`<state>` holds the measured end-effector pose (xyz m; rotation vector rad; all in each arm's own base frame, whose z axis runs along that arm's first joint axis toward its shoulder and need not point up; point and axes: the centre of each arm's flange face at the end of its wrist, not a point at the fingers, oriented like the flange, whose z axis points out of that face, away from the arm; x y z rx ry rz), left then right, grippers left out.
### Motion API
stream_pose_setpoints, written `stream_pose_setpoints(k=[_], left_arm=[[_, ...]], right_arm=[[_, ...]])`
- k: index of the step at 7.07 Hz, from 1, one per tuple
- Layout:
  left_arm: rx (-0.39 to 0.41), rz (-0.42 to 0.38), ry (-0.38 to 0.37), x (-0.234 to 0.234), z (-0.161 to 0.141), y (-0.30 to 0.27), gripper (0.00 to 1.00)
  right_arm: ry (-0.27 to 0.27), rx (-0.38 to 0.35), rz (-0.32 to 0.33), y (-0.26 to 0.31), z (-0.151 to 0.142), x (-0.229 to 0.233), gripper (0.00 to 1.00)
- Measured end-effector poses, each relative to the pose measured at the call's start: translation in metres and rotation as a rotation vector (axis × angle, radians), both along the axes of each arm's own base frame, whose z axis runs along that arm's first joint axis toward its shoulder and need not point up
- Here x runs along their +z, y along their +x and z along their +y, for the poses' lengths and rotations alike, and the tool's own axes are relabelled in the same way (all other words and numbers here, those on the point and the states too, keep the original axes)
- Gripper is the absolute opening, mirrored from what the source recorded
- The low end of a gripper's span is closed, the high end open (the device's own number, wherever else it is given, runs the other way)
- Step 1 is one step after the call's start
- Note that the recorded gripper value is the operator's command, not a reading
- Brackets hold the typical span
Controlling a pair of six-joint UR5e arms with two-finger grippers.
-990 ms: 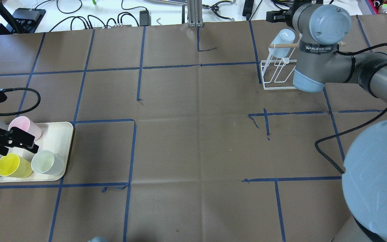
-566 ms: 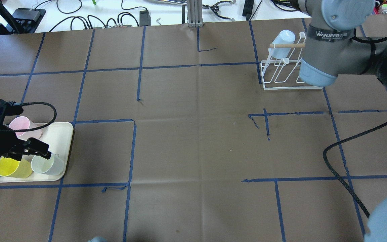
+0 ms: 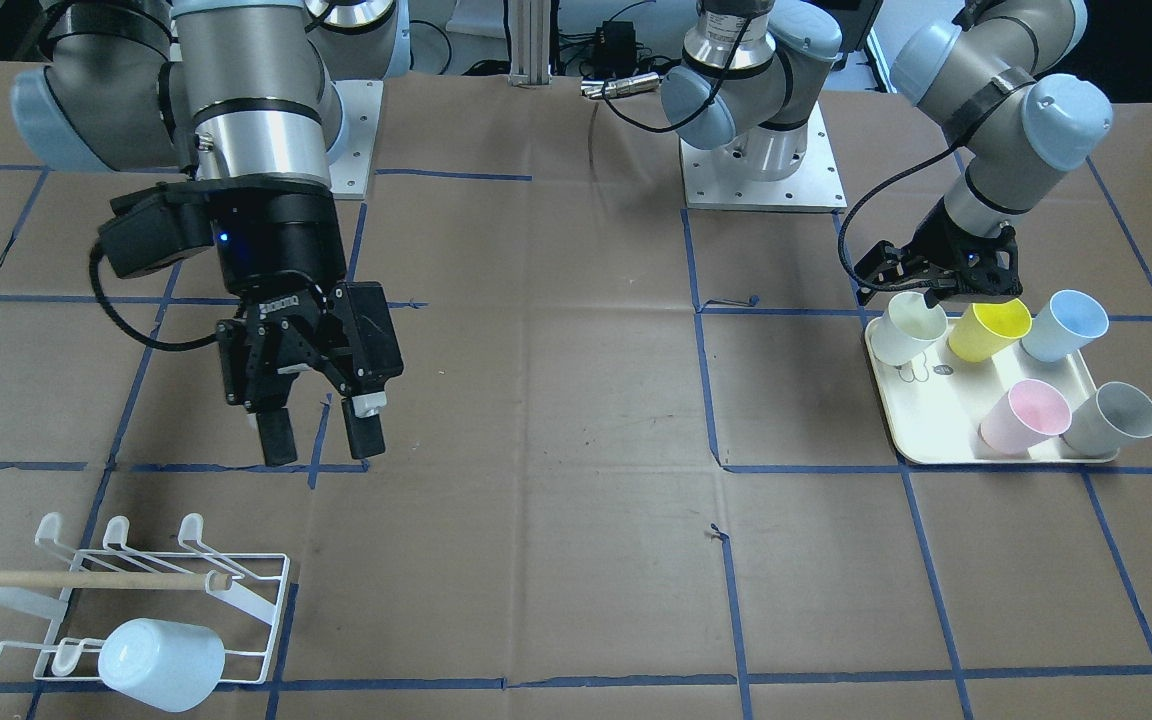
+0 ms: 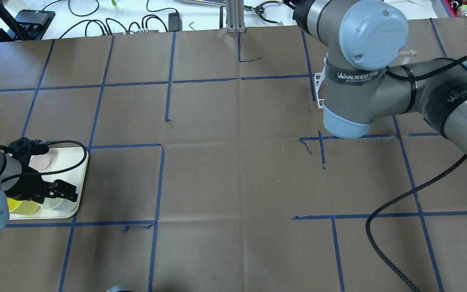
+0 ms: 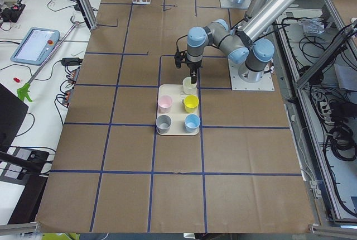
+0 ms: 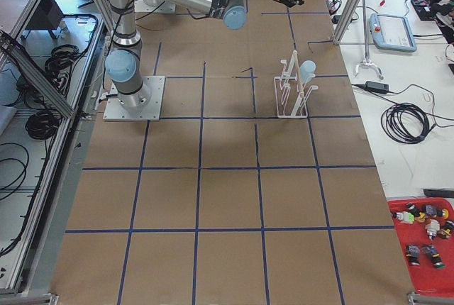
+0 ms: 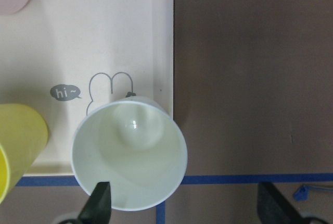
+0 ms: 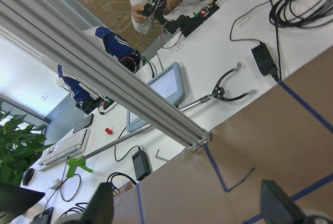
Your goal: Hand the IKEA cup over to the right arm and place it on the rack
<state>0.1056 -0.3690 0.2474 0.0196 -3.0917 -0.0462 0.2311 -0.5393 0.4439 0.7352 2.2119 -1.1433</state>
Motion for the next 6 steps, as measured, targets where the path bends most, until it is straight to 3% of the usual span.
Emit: stream_pose_setpoints(k=[2, 3, 4, 6], left_arm=[[0.0, 0.0, 0.001, -0.009, -0.002, 0.002, 0.99], [0.0, -0.001, 0.0, -0.013, -0.005, 0.004, 0.94], [-0.001, -0.004, -0.005, -0.017, -0.008, 0.006, 0.71], [-0.004, -0.014, -0.016, -0.016, -0.011, 0.008, 0.19]], right_arm=[[0.134, -0.073, -0.324, 0.024, 0.028, -0.017, 1.0], [0.183, -0.101, -0.45, 0.03, 0.039, -0.017, 1.0], [0.202, -0.12, -0.513, 0.031, 0.046, -0.015, 1.0], [0.205, -0.132, -0.543, 0.031, 0.051, -0.011, 1.0]])
